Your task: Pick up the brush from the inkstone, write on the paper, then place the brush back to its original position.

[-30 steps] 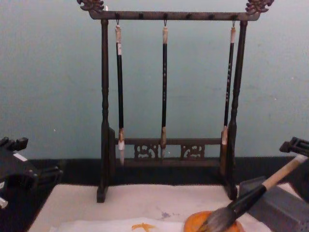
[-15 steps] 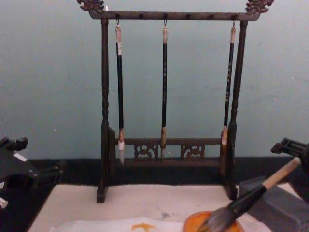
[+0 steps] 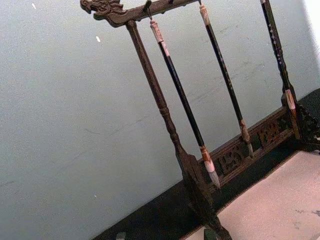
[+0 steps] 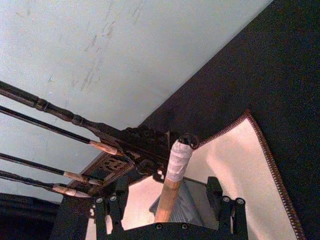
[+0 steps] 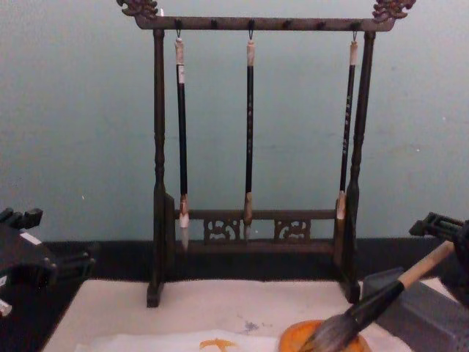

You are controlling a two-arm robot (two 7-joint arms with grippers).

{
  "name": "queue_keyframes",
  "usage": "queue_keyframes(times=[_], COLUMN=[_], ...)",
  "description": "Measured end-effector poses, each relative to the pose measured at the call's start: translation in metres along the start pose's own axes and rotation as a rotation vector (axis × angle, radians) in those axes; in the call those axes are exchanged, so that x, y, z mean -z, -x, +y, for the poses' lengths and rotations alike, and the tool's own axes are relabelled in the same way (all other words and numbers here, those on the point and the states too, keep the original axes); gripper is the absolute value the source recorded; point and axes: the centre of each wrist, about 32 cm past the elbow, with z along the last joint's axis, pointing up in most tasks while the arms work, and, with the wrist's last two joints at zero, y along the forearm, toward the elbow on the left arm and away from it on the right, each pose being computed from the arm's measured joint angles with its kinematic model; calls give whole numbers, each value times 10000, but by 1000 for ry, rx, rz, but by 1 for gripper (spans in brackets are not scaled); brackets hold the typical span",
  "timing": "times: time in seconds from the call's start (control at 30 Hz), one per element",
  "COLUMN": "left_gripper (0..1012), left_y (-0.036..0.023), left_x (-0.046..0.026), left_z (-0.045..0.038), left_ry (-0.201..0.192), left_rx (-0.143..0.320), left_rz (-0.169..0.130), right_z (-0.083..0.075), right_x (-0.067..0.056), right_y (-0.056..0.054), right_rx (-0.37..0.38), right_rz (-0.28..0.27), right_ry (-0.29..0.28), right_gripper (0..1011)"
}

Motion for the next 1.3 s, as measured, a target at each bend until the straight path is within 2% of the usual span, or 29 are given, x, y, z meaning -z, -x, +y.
queue_keyframes(times=[0.73,0.9,1.3], left_gripper=[1010,1010,1010], left_y=[0,0,0], left_x=[0,0,0], left_z=[0,0,0], left_ry=[0,0,0], left_rx=[0,0,0], left_rz=[0,0,0], right_z=[32,30,28], right_x=[-2,-2,-1], right_y=[14,13,13], right_rx=[-6,-6,-6], right_rz=[-10,-10,-9], right_ry=[4,3,3], right_gripper=[995,903,531])
